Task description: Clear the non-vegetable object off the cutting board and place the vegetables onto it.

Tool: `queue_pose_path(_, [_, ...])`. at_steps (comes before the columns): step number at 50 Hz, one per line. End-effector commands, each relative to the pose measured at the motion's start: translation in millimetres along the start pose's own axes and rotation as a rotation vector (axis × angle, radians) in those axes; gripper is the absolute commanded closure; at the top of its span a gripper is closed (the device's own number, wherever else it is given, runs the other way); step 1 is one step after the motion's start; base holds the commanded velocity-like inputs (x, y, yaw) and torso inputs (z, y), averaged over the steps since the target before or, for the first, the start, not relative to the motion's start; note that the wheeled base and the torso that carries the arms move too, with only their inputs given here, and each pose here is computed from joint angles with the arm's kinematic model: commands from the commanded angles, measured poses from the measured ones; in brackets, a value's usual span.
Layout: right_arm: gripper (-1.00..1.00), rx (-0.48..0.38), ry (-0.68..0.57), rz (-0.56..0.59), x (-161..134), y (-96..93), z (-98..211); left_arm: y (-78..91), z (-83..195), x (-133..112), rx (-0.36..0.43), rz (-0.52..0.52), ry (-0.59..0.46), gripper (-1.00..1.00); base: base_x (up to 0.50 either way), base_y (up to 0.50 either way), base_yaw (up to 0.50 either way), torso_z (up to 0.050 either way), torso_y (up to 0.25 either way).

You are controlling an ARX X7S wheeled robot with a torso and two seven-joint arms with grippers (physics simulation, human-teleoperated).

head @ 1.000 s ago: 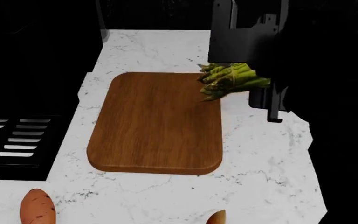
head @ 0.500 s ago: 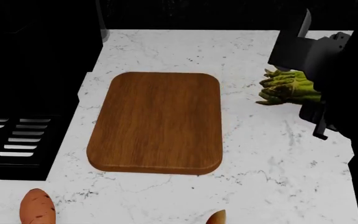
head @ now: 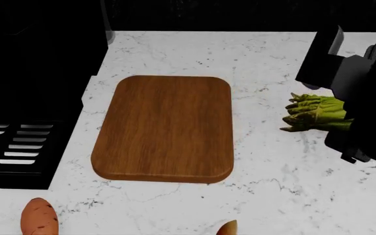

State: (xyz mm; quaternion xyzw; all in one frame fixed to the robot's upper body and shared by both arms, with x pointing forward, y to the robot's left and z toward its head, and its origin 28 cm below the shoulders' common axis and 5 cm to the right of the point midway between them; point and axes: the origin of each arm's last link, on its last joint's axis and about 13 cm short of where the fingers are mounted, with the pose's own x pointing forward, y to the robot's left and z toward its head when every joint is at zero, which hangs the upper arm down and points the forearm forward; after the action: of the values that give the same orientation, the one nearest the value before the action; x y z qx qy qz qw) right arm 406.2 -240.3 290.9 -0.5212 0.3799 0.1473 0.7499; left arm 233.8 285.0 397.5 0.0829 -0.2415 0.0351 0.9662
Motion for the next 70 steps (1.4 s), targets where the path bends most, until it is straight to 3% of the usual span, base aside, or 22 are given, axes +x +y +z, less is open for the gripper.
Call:
queue_pose_path(1, [-1.00, 0.000, -0.035, -0.010, -23.0, 0.6, -3.2, 1.8, 1.0, -3.2, -0.003, 0.004, -0.006, -1.00, 0.00, 0.00, 0.00, 0.000, 0.000])
queue_pose_path(4, [-1.00, -0.012, -0.058, -0.019, -33.2, 4.8, -3.6, 1.8, 0.8, -4.6, -0.007, 0.003, -0.006, -1.00, 0.00, 0.00, 0.00, 0.000, 0.000])
queue_pose_path(6, [-1.00, -0.075, -0.036, -0.035, -38.7, 9.0, -4.4, 2.9, 3.0, -5.8, -0.011, 0.007, -0.013, -1.00, 0.00, 0.00, 0.00, 0.000, 0.000])
queue_pose_path(14, [-1.00, -0.065, -0.127, -0.040, -62.7, 17.7, 5.1, 8.1, 6.3, -8.4, -0.005, 0.018, -0.019, -1.00, 0.00, 0.00, 0.00, 0.000, 0.000])
queue_pose_path(22, [-1.00, -0.130, -0.227, -0.086, -90.6, 26.6, 21.3, 10.6, 2.3, -6.7, -0.007, 0.029, -0.008, -1.00, 0.00, 0.00, 0.00, 0.000, 0.000])
queue_pose_path(27, [-1.00, -0.103, -0.337, -0.107, -112.0, 39.7, 27.9, 13.0, -1.4, -8.0, -0.013, 0.040, 0.000, -1.00, 0.00, 0.00, 0.00, 0.000, 0.000])
queue_pose_path(30, [-1.00, -0.038, -0.468, -0.026, -120.0, 48.9, 32.1, 13.4, -1.7, -8.3, -0.009, 0.045, -0.002, -1.00, 0.00, 0.00, 0.00, 0.000, 0.000])
queue_pose_path(35, [-1.00, 0.030, -0.546, 0.019, -129.6, 60.1, 34.6, 13.1, -4.4, -9.8, -0.012, 0.050, 0.005, -1.00, 0.00, 0.00, 0.00, 0.000, 0.000])
queue_pose_path(40, [-1.00, 0.008, -0.610, 0.021, -134.2, 71.0, 42.2, 11.8, -1.9, -9.3, -0.011, 0.046, -0.004, -1.00, 0.00, 0.00, 0.00, 0.000, 0.000])
queue_pose_path(42, [-1.00, 0.049, -0.686, 0.103, -139.5, 78.4, 48.3, 11.4, -2.1, -8.9, -0.011, 0.045, -0.003, -1.00, 0.00, 0.00, 0.00, 0.000, 0.000])
queue_pose_path(44, [-1.00, 0.012, -0.680, 0.098, -141.4, 83.5, 51.1, 11.2, -2.1, -9.0, -0.012, 0.044, -0.005, -1.00, 0.00, 0.00, 0.00, 0.000, 0.000])
queue_pose_path(45, [-1.00, -0.029, -0.657, 0.036, -138.6, 84.6, 52.6, 11.1, -2.2, -9.1, -0.013, 0.044, -0.005, -1.00, 0.00, 0.00, 0.00, 0.000, 0.000])
queue_pose_path(51, [-1.00, -0.057, -0.691, 0.068, -147.0, 105.3, 65.0, 11.9, -1.2, -9.6, -0.015, 0.044, -0.010, -1.00, 0.00, 0.00, 0.00, 0.000, 0.000])
queue_pose_path(56, [-1.00, -0.137, -0.678, 0.092, -150.6, 121.3, 76.6, 12.8, -0.5, -11.6, -0.016, 0.048, -0.012, -1.00, 0.00, 0.00, 0.00, 0.000, 0.000])
queue_pose_path(61, [-1.00, -0.140, -0.670, 0.138, -148.7, 126.8, 87.0, 15.1, 2.7, -11.8, -0.018, 0.052, -0.020, -1.00, 0.00, 0.00, 0.00, 0.000, 0.000])
queue_pose_path(70, [-1.00, -0.051, -0.743, 0.292, -154.4, 133.8, 107.5, 16.2, 2.3, -10.7, -0.018, 0.057, -0.020, -1.00, 0.00, 0.00, 0.00, 0.000, 0.000])
